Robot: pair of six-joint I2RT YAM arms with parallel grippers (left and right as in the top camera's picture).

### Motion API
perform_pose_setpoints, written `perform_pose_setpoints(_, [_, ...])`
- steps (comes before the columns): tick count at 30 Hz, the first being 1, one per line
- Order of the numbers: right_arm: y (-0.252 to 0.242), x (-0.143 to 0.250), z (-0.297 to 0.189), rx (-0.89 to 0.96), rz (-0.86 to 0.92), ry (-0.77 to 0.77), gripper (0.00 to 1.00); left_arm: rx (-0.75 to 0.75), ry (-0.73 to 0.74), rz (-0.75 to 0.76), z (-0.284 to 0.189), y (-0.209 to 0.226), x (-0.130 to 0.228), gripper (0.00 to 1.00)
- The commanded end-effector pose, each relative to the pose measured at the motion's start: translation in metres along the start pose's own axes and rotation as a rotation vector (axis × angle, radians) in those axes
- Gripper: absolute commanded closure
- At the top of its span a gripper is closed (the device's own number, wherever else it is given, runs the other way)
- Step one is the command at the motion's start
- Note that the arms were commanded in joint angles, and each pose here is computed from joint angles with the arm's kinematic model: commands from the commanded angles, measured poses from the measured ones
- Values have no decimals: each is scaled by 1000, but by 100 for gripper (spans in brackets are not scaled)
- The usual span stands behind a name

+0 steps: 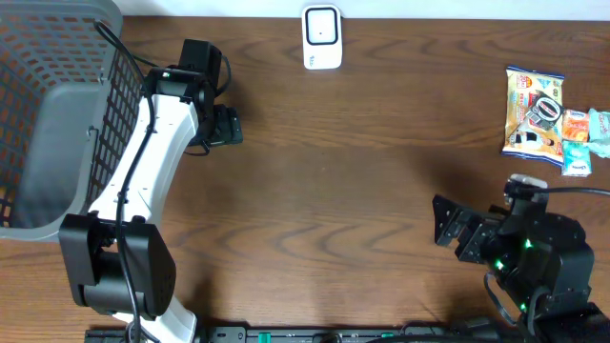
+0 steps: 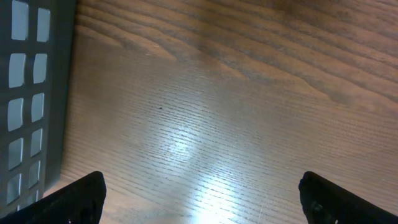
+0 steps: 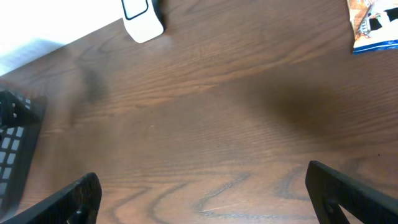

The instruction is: Scan the item barcode

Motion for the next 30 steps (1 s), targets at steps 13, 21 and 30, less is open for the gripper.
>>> perform_pose_setpoints(13, [-9, 27, -5, -34, 8, 9, 1, -10, 1, 9, 0, 2, 1, 2])
perform_pose_setpoints(21, [-20, 48, -6, 31, 15, 135, 1, -11, 1, 9, 0, 2, 1, 2])
perform_pose_setpoints(30, [-27, 63, -9, 76, 37, 228, 1, -10, 1, 9, 0, 2, 1, 2])
Point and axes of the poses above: each gripper's point midway between its finger pads, its own z axis out along the fingers, its own y axis along the line the jaws close on, x = y × z, the point moved 8 cm from there along -z, back along the fingers
